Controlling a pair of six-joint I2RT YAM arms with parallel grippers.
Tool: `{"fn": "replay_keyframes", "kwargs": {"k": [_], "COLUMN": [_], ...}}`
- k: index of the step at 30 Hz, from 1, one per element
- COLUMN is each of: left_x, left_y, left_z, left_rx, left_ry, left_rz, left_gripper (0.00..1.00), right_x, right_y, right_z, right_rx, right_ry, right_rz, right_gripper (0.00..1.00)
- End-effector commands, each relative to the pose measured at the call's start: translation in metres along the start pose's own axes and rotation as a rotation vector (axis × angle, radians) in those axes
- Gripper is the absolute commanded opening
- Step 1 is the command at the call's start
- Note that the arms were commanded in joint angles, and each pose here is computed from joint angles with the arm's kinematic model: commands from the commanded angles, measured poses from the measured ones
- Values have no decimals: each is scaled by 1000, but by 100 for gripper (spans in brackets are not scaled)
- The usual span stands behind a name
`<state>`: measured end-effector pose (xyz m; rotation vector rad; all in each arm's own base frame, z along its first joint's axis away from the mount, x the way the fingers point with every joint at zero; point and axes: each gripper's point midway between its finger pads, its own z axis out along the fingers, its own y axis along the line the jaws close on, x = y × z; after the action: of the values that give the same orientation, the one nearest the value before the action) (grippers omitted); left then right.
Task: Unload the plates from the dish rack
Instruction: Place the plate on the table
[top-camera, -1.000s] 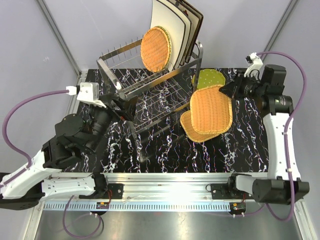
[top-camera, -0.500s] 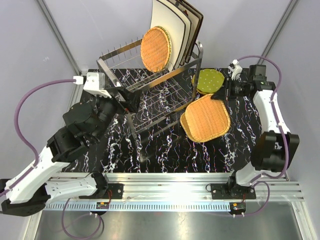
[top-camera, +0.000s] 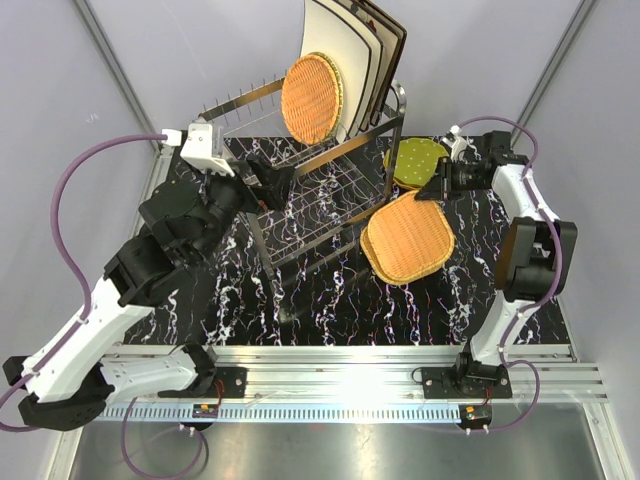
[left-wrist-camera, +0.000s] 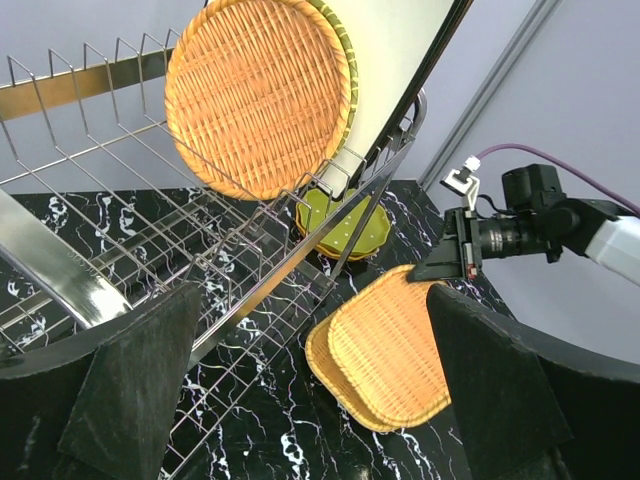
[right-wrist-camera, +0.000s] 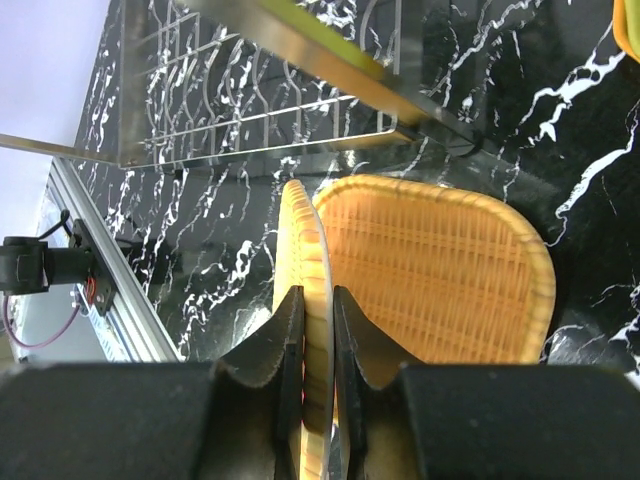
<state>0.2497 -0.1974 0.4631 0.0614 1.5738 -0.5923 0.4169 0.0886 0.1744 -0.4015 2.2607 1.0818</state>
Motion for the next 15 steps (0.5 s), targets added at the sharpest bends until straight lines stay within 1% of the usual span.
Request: {"fn": "replay_keyframes", "kwargs": {"k": [1, 8, 10, 12, 13, 15], "left_x": [-22, -25, -26, -25, -27, -26], "left_y": [-11, -12, -12, -13, -14, -15], "left_z": [0, 3, 4, 6, 6, 8], "left_rx": [49, 48, 49, 46, 52, 53], "left_ry": [-45, -44, -47, -45, -48, -45], "left_rz": [-40, -43, -45, -44, -46, -46], "left_gripper": [99, 99, 99, 99, 99, 99], "right_x": [-21, -9, -5, 0, -2, 3], "right_y": [8, -10, -15, -19, -21, -27], "right_z": [0, 14, 17, 20, 20, 22], "right_rx": [-76, -103, -103, -100, -98, -85], "right_ry": [-41, 0, 11, 27, 28, 43], "right_rz": [-44, -2, 8, 13, 7, 4], "right_gripper": [0, 0, 5, 14, 25, 36]}}
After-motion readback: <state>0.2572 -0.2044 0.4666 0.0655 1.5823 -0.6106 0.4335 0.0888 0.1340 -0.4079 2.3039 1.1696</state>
